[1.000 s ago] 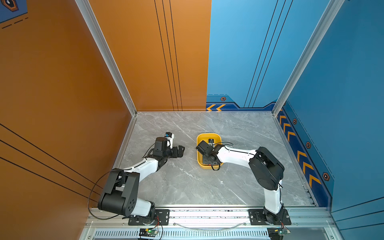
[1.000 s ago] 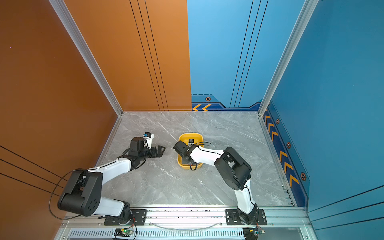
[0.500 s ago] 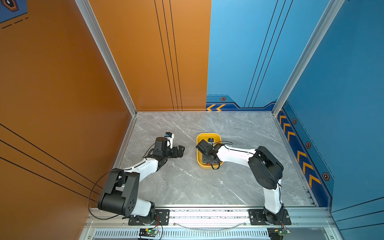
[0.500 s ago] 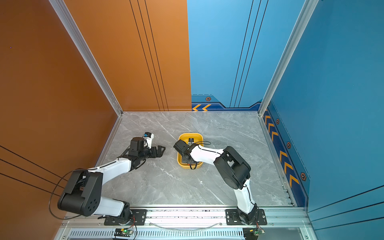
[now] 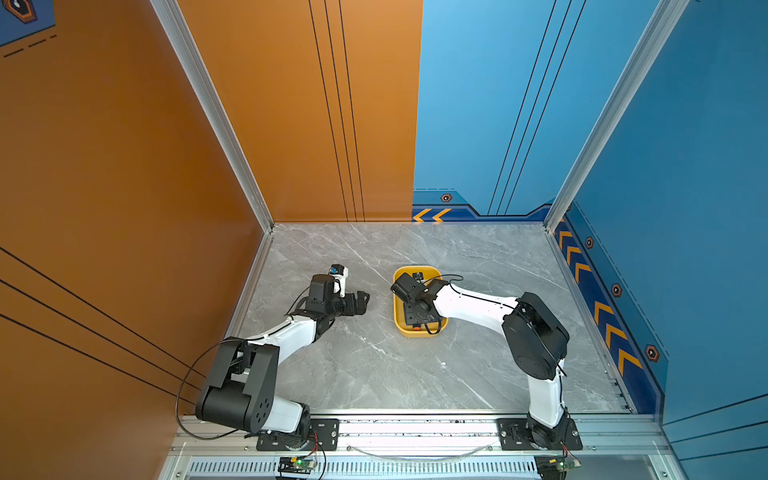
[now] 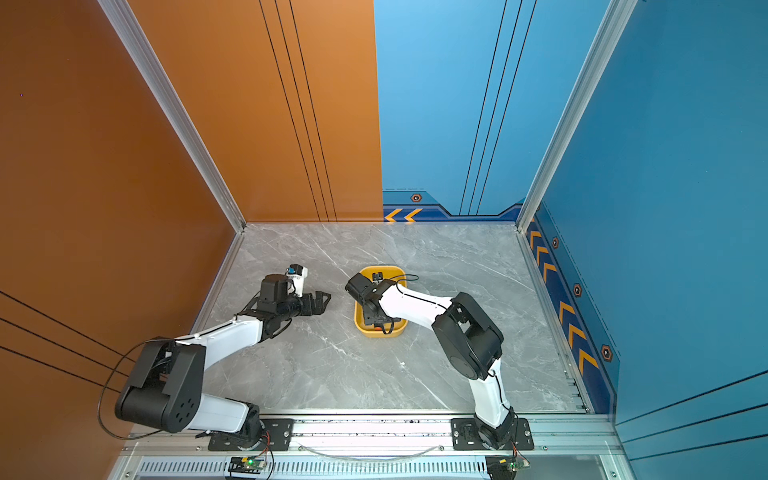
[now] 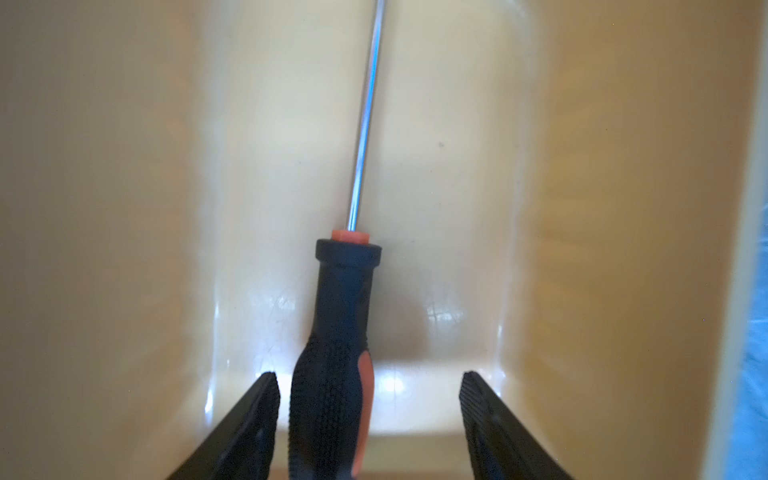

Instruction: Put the screwdriver in the bin

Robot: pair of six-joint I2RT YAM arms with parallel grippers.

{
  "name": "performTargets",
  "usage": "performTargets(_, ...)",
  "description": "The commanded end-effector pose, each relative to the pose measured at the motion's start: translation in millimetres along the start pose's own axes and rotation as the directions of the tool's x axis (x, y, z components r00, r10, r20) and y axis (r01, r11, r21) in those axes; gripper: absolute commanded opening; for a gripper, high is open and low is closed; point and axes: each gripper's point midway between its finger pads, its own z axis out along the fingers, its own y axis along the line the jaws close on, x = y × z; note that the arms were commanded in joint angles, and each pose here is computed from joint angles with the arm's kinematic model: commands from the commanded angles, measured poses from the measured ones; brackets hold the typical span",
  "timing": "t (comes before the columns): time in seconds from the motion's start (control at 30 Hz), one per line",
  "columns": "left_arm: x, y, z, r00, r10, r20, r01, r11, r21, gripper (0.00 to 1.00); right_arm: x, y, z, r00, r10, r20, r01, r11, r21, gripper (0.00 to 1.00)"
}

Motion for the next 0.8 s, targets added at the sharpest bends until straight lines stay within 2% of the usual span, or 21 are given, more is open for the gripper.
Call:
performTargets(0.0, -6.0, -9.3, -6.7, 1.0, 0.014, 0.019, -0.014, 0.999, 0.03, 0.98, -4.9, -14.9, -36.7, 0.997, -0.076, 0.019, 0.076, 0.997, 0.0, 0.68)
performTargets(0.13, -8.1, -8.5, -11.5, 0.999, 0.02, 0.027, -0.021, 1.0, 0.019, 0.98, -7.7, -21.1, -62.3, 0.99, -0.13, 0.048, 0.133, 0.989, -0.066, 0.69)
performTargets(0.2, -10.2, -8.2, -14.0, 0.999, 0.033, 0.033, -0.033, 0.999, 0.011, 0.98, -6.6, -21.7, -75.1, 0.978, -0.196, 0.068, 0.204, 0.971, -0.126, 0.69)
performTargets(0.3, -17.3, -3.8, -19.1, 0.996, 0.056, 0.063, -0.055, 0.998, -0.027, 0.98, -3.3, -27.3, -90.5, 0.926, -0.347, 0.152, 0.367, 0.92, -0.136, 0.69)
performTargets(0.4, -27.7, 2.7, -27.5, 0.99, 0.095, 0.103, -0.086, 0.993, -0.085, 0.98, -13.2, -46.5, -104.4, 0.879, -0.377, 0.291, 0.417, 0.905, -0.086, 0.69)
performTargets(0.53, -43.5, 8.0, -41.0, 0.972, 0.17, 0.162, -0.145, 0.977, -0.154, 0.98, -34.3, -93.1, -118.7, 0.856, -0.223, 0.466, 0.299, 0.95, -0.094, 0.7)
performTargets(0.63, -53.8, 15.1, -51.4, 0.95, 0.234, 0.205, -0.188, 0.957, -0.22, 0.98, -41.2, -131.1, -125.6, 0.803, -0.09, 0.589, 0.192, 0.975, -0.112, 0.72)
performTargets(0.77, -66.1, 33.9, -66.0, 0.913, 0.316, 0.256, -0.217, 0.911, -0.351, 0.98, -37.0, -188.0, -121.8, 0.746, 0.087, 0.66, 0.003, 0.991, -0.135, 0.74)
